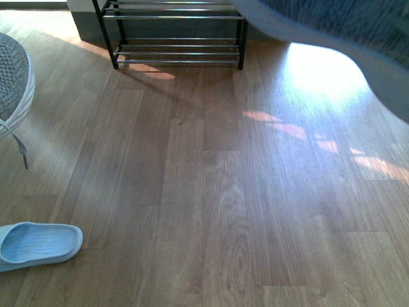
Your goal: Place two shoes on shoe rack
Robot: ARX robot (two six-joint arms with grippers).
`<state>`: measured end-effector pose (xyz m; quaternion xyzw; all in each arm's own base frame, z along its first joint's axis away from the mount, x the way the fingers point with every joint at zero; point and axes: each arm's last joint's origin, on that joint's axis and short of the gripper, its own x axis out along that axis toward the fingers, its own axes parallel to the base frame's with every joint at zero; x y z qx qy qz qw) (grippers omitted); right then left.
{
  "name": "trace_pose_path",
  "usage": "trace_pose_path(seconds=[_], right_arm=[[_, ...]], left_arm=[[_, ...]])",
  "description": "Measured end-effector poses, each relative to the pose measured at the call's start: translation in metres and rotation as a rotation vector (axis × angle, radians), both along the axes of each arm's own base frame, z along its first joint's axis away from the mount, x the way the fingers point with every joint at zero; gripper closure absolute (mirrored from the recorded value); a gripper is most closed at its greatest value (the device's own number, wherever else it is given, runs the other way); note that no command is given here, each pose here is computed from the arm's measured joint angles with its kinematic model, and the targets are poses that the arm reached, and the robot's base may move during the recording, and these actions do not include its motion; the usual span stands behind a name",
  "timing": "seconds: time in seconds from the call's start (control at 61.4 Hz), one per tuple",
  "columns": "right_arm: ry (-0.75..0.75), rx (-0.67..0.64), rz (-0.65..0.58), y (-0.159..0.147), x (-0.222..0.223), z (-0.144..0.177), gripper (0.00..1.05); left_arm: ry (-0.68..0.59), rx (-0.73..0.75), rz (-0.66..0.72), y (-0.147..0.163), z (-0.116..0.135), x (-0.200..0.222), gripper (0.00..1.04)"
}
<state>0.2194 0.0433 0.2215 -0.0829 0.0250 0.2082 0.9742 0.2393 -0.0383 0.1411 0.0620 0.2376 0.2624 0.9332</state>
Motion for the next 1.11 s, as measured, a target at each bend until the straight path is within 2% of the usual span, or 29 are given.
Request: trace_pose_path(seconds=[1.108], right_arm=[[0.025,-0.016,-0.023,-0.0018,0.0003,-0.0073,1.03]], left_arm=[[0.001,-0.002,-0.008,-0.0011,-0.0002,-0.0002,1.03]])
